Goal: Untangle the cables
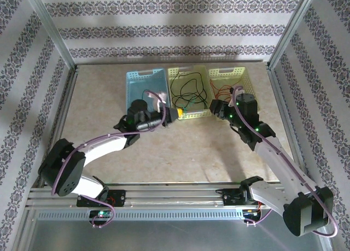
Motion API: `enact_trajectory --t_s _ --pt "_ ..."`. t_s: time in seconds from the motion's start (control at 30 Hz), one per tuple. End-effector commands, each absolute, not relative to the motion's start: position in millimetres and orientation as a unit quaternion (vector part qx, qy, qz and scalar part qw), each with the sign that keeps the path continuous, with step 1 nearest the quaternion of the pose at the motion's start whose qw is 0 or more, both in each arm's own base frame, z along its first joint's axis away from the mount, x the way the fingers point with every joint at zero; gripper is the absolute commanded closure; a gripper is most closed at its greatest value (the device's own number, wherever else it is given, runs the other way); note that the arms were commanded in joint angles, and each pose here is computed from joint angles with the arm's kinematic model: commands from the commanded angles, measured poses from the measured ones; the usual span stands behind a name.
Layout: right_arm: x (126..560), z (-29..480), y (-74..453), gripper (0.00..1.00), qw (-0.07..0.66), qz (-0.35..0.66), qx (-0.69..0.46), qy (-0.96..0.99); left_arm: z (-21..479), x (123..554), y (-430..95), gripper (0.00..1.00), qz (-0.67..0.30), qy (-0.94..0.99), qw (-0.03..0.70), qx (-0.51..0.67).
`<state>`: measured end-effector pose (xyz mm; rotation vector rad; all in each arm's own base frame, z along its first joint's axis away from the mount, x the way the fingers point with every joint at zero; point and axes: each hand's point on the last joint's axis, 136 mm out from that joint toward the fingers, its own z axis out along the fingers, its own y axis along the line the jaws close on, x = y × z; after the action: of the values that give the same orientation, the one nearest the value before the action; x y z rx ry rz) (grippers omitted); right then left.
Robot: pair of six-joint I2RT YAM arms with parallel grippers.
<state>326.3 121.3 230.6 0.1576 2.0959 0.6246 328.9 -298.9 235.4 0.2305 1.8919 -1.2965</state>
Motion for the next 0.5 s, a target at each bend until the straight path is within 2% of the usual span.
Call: enact_trajectory --t_s 0.0,0.2,0.27,0.33,0.37,0.47 --pt "317 222 113 0.50 0.456 0.240 0.071 0.854 251 373 -251 1.00 -0.445 0.761 0.471 0.023" --pt "303 205 115 0.50 0.437 0.251 0.070 0.861 197 433 -187 1.00 -0.316 0.829 0.458 -0.052" --pt "301 204 116 0.50 0.433 0.253 0.069 0.862 177 449 -175 0.94 -0.294 0.841 0.448 -0.072" --pt "298 203 117 0.50 0.431 0.253 0.064 0.864 165 461 -172 0.79 -0.282 0.846 0.446 -0.077" --pt "297 204 117 0.50 0.430 0.252 0.060 0.865 161 467 -173 0.62 -0.278 0.847 0.447 -0.072" --pt "294 202 115 0.50 0.427 0.244 0.054 0.869 167 478 -180 0.41 -0.278 0.846 0.451 -0.053"
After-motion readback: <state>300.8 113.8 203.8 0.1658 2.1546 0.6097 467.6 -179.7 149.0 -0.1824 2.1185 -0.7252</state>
